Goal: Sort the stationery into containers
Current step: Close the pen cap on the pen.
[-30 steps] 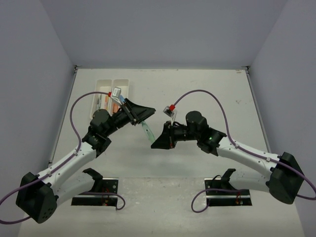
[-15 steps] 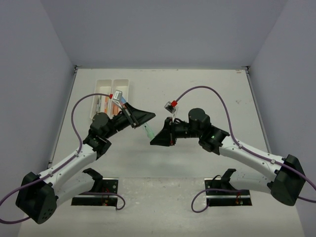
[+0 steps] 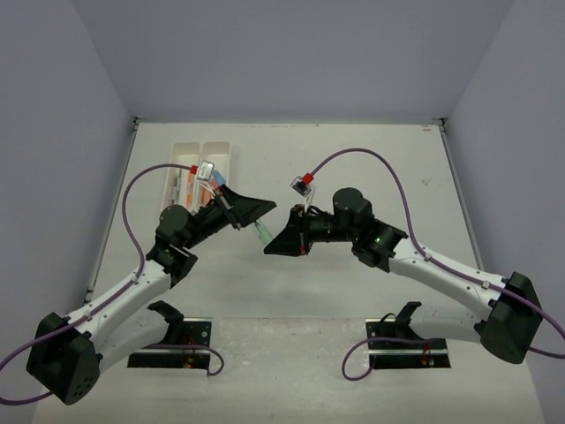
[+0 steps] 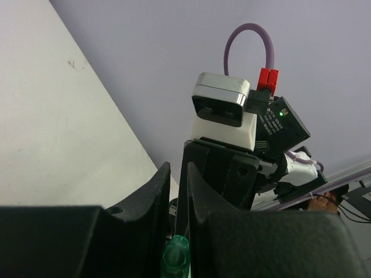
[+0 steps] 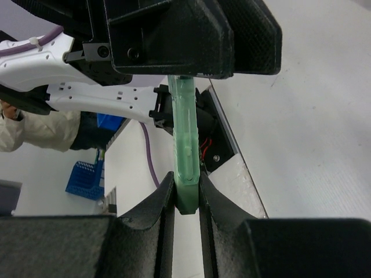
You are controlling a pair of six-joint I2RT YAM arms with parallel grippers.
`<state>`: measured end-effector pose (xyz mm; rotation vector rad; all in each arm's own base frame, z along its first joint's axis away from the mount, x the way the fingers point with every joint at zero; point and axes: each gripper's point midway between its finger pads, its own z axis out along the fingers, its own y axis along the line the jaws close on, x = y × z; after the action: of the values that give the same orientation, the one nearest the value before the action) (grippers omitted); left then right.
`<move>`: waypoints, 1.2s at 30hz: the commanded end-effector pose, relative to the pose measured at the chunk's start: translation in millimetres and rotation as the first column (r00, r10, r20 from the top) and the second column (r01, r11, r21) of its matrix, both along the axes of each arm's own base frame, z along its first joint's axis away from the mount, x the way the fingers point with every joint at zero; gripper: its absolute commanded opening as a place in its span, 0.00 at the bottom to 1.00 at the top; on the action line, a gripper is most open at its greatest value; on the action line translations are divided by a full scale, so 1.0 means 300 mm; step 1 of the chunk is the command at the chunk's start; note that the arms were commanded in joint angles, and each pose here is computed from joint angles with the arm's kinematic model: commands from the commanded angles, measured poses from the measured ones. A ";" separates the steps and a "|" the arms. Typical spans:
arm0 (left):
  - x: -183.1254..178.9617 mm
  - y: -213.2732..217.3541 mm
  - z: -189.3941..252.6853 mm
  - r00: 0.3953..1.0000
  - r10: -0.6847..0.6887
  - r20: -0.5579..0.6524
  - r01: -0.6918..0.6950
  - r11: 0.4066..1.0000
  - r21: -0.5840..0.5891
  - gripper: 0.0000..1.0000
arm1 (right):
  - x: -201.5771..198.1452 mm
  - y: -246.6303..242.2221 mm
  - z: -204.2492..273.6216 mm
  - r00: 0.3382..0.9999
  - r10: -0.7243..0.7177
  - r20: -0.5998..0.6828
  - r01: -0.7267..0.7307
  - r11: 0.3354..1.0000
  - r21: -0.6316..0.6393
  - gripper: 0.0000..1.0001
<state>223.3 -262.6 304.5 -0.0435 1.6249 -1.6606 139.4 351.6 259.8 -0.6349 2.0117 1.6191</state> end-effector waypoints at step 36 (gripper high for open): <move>-0.014 0.053 -0.021 0.985 0.043 0.165 -0.083 0.965 0.247 0.00 | 0.184 0.097 0.233 0.968 -0.086 0.237 0.033 0.975 0.219 0.69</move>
<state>221.5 -242.5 320.3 0.0116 1.5010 -1.3958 181.9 391.3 297.0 -0.7213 1.8414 1.6523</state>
